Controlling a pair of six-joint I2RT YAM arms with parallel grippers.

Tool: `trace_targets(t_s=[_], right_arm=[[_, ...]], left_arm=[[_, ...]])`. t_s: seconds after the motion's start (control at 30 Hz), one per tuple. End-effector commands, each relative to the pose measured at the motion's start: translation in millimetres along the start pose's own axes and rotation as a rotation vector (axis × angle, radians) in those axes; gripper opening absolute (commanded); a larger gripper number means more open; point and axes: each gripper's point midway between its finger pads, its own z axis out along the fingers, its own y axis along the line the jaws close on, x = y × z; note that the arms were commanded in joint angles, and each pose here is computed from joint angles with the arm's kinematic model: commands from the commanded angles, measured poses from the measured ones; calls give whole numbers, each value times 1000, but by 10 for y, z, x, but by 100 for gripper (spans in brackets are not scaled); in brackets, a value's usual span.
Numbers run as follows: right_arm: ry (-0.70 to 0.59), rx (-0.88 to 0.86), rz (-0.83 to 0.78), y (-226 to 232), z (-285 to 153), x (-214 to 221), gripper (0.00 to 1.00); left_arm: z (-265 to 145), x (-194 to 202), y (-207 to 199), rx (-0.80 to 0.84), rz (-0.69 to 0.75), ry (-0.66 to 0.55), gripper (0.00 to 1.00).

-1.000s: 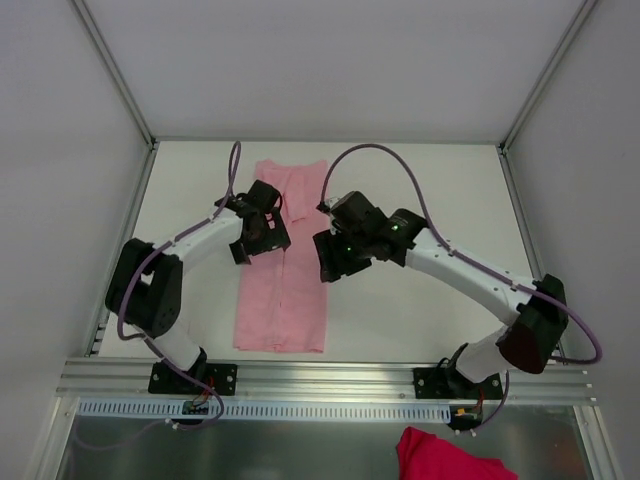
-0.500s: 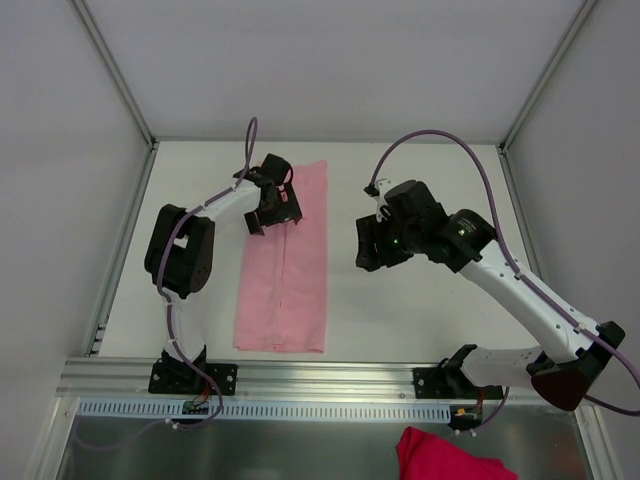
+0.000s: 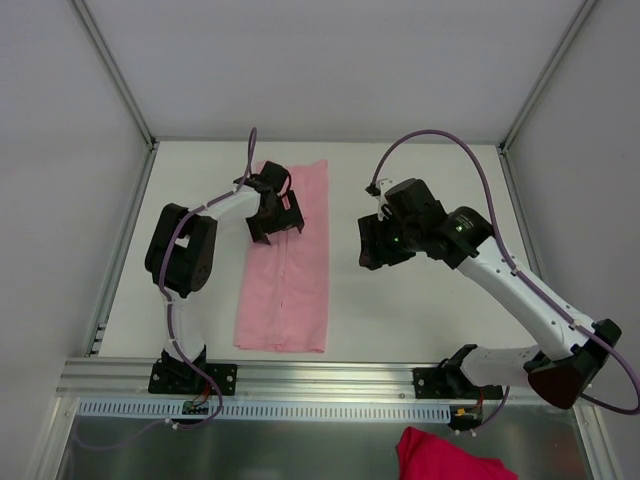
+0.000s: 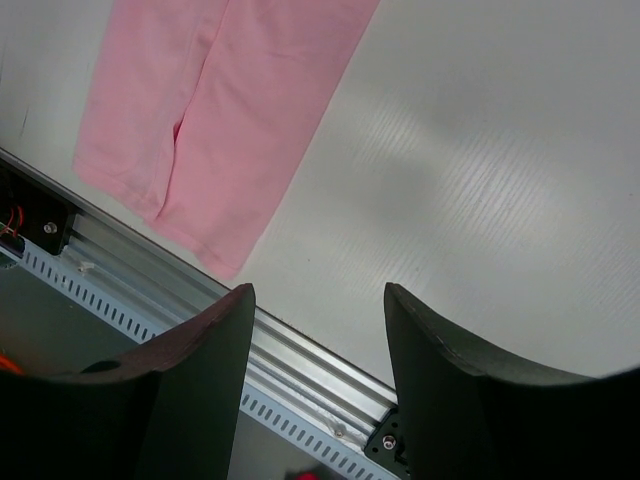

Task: Fold and stack the t-shirts
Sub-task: Rotate the tshirt 90 degrees

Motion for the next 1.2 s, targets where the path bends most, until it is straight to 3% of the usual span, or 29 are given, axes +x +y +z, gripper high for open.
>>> trace_targets(t_s=[0.0,0.53,0.67,0.7,0.8,1.03,1.17], right_arm=[[-10,6,-17,-12,-16,-59,58],[-9,34,-5,-103,-37,-52,58],[36,-24,44,-21,151,104,57],[11,-65,76,59,265,51,51],[60,-142,124,168,604,194,1],[196,-248,158,419,1571,236,1],[254,-298,141,613,1841,398,1]], left_arm=[[58,63,-174,108,6,41,99],[155,148,-643,262,47,112,99],[148,170,-744,262,73,115,99],[151,180,-734,254,73,118,99],[152,185,-701,242,80,115,99],[160,238,-561,189,75,116,99],[143,231,-496,161,75,107,99]])
